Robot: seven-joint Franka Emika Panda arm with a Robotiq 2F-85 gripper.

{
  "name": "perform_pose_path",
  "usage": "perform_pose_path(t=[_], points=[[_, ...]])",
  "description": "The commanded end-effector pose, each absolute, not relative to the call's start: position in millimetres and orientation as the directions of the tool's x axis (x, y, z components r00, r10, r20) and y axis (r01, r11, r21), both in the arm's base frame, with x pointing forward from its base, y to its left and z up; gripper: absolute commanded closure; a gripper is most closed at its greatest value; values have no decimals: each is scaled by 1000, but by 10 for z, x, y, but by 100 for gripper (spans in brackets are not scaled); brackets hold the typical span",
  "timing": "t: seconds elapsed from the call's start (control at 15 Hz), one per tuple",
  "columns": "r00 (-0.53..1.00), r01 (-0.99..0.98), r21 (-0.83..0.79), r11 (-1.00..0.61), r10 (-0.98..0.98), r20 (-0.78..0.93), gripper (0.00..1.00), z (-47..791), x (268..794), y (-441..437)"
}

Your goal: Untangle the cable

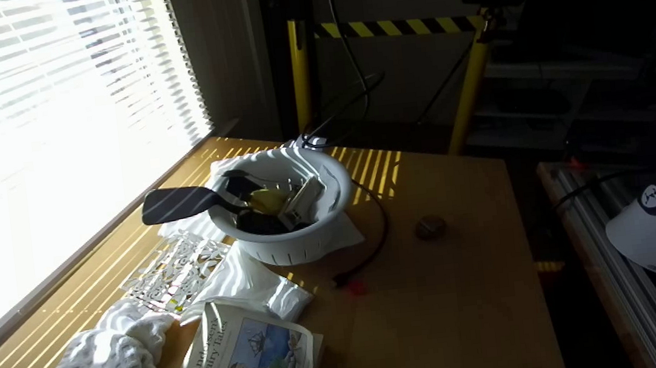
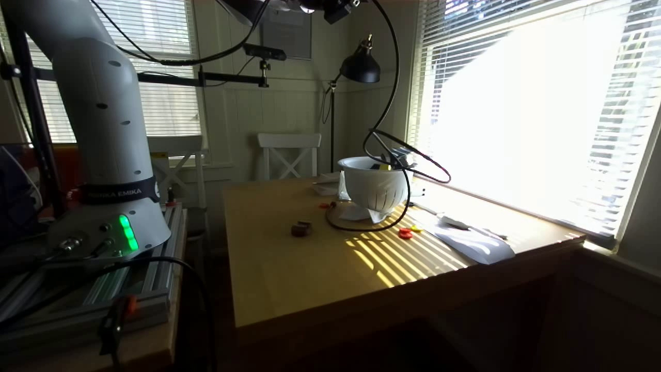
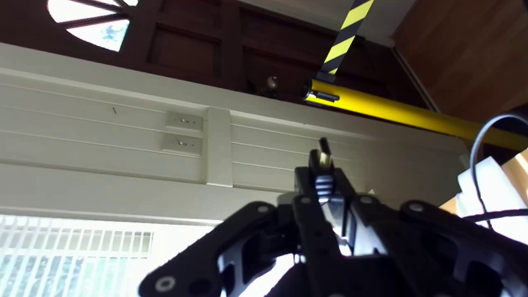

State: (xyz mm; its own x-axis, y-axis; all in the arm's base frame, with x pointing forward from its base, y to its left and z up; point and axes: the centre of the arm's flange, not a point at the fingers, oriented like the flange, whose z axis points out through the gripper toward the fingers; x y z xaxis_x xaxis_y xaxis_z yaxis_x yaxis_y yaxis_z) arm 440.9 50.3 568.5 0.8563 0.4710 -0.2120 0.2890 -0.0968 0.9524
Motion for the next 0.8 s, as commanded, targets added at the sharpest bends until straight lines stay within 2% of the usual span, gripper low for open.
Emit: perform_pose_path(t=[0.0,0.4,0.73], points=[[823,185,963,-197,567,-41,96,5947,3973,89],[669,156,917,-368,722,176,96,5995,3682,-296],[534,281,814,-508,787,307,96,5348,3660,-488]])
